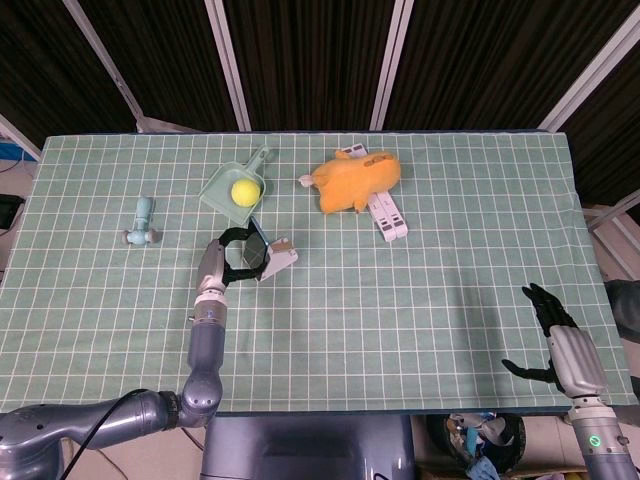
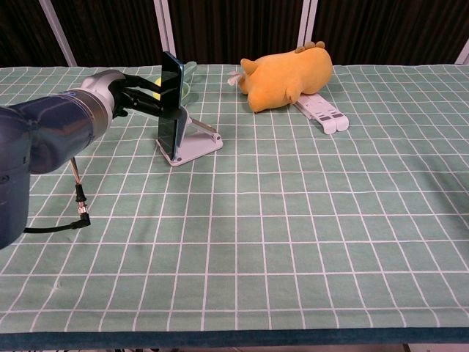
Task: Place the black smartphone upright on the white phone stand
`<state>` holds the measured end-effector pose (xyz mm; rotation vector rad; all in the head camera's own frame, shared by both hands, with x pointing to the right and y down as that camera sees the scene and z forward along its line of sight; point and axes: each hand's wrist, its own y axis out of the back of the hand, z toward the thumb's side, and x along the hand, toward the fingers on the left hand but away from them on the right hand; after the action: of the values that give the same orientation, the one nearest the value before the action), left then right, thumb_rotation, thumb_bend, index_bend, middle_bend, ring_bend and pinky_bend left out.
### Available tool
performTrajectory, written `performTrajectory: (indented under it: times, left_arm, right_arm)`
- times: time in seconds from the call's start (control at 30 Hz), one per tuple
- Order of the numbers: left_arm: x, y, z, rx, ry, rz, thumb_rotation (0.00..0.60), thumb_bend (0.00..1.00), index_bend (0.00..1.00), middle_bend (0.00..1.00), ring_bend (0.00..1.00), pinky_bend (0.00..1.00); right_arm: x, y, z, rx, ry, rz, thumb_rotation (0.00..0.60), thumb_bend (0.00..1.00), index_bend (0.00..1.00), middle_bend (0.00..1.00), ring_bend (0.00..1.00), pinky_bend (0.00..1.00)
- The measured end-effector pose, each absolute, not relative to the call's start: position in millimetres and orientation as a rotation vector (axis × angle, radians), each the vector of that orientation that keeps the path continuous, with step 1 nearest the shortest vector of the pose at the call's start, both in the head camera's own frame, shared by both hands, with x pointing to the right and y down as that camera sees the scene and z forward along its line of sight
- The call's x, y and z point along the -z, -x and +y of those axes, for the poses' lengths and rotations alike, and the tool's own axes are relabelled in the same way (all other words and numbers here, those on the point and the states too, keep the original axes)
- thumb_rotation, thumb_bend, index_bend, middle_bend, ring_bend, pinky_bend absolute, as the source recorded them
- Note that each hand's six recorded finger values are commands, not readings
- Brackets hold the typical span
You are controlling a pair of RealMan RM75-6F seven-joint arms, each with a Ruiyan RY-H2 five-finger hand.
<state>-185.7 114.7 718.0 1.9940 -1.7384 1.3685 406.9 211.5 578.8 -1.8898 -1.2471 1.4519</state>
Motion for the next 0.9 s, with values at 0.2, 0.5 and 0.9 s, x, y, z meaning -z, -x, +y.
performTrajectory:
  times: [0.2, 0.5, 0.9]
  left_arm:
    - [-718.8, 186.5, 116.3, -1.377, -1.996, -1.733, 0.600, 0.34, 0.53, 0.57, 0.13, 0.00]
    - [-718.4, 186.9, 117.8, -1.396, -2.013, -1.720, 0.600, 0.31, 0.35, 0.37, 0.06, 0.00]
    - [-714.9, 189.9, 117.1, -1.401, -2.026, -1.723, 0.600, 0.29, 0.23, 0.22, 0.02, 0.00]
  right_arm:
    - [-578.9, -407.0, 211.7, -1.453, 1.890, -1.248, 0.600, 0.14, 0.00, 0.00, 0.00, 0.19]
    - [-578.7, -406.8, 211.9, -1.454, 1.891, -1.250, 0.600, 0.14, 0.00, 0.00, 0.00, 0.19]
    - [-578.0, -406.9, 212.2, -1.453, 1.893, -1.253, 0.600, 0.14, 0.00, 0.00, 0.00, 0.19]
